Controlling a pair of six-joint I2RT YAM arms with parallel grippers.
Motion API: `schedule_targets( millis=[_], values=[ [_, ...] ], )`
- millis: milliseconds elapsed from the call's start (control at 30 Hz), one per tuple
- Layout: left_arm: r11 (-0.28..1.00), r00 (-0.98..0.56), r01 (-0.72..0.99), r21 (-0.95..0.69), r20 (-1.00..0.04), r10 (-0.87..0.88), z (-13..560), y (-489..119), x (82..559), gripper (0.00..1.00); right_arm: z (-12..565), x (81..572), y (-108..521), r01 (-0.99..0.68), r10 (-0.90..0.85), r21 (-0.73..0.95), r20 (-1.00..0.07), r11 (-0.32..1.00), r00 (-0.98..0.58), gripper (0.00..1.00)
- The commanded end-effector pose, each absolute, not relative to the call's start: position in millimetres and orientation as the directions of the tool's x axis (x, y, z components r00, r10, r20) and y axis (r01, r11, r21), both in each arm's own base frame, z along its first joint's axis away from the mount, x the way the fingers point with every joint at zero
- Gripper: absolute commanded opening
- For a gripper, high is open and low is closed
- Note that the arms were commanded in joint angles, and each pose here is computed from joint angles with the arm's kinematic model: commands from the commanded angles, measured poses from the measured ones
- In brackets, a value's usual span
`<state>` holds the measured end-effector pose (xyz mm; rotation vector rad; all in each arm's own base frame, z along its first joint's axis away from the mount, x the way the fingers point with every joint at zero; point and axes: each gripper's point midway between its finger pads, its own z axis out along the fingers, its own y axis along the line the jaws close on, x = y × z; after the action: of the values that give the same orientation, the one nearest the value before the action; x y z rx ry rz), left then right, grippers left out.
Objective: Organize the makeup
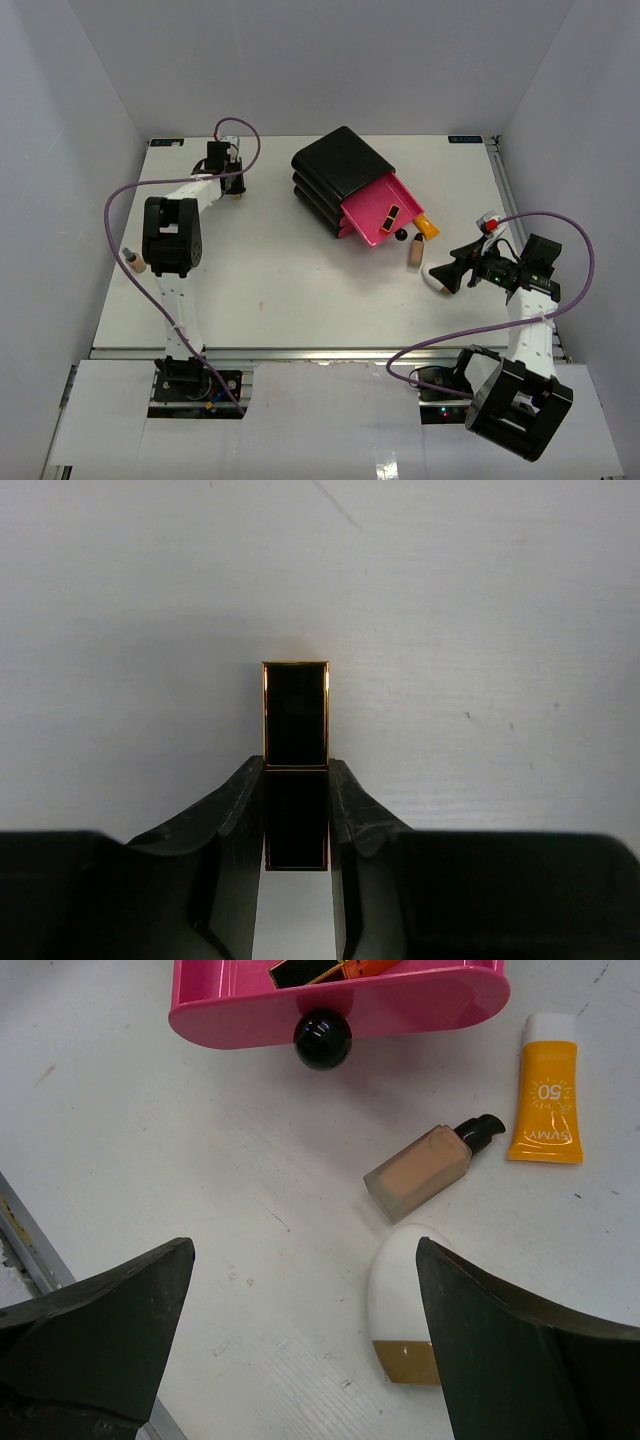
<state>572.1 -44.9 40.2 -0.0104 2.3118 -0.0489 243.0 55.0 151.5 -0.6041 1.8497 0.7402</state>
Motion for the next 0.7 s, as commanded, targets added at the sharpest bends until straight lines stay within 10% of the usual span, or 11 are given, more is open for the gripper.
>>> schedule_targets(
  millis=[0,433,667],
  values=[
    [0.975,-0.610,0.076,-0.210,-0.783,-0.121,114.8,-72.0,544.5,0.18,161.8,248.7,49.8,-0.698,-0.090,0.177,-0.940,0.694,-0.328,0.98],
    [0.774,-0.441,0.529,-0.348,-0.892,-0.099,248.7,-252.8,359.9,0.16,164.6,248.1,46.9,-0.692,-0.086,0.167,-0.945,0.702,-0.315,0.98],
    [0.739,-0.423,0.611,-0.284,-0.906,0.002,248.9,-323.5,338.9,0.15,164.1,248.4,43.9,-0.682,-0.084,0.167,-0.944,0.712,-0.318,0.98]
  ],
)
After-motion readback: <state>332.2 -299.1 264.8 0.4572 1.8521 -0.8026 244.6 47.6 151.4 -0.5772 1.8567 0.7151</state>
